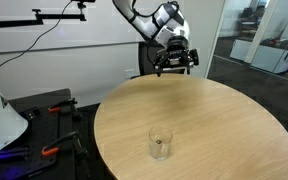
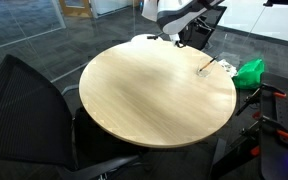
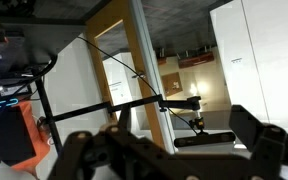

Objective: Put the pen in the cup[

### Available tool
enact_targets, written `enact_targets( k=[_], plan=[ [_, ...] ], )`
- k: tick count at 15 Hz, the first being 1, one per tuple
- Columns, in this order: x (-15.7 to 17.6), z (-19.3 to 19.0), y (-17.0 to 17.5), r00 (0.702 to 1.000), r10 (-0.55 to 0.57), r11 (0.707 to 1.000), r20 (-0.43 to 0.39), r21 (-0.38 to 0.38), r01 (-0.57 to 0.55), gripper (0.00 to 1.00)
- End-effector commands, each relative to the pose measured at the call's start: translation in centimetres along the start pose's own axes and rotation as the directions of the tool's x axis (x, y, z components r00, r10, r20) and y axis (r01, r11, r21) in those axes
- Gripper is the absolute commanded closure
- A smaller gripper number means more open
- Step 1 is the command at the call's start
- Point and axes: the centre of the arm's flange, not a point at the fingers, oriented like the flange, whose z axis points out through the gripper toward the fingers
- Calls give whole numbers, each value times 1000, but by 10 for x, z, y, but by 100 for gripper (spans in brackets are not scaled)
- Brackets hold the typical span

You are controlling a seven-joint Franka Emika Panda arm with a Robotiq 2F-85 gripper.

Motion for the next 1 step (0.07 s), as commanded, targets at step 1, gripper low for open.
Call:
enact_targets(
  k=[1],
  plan=[
    [0, 0, 0, 1000, 0, 1000, 0, 0, 0, 0]
  ],
)
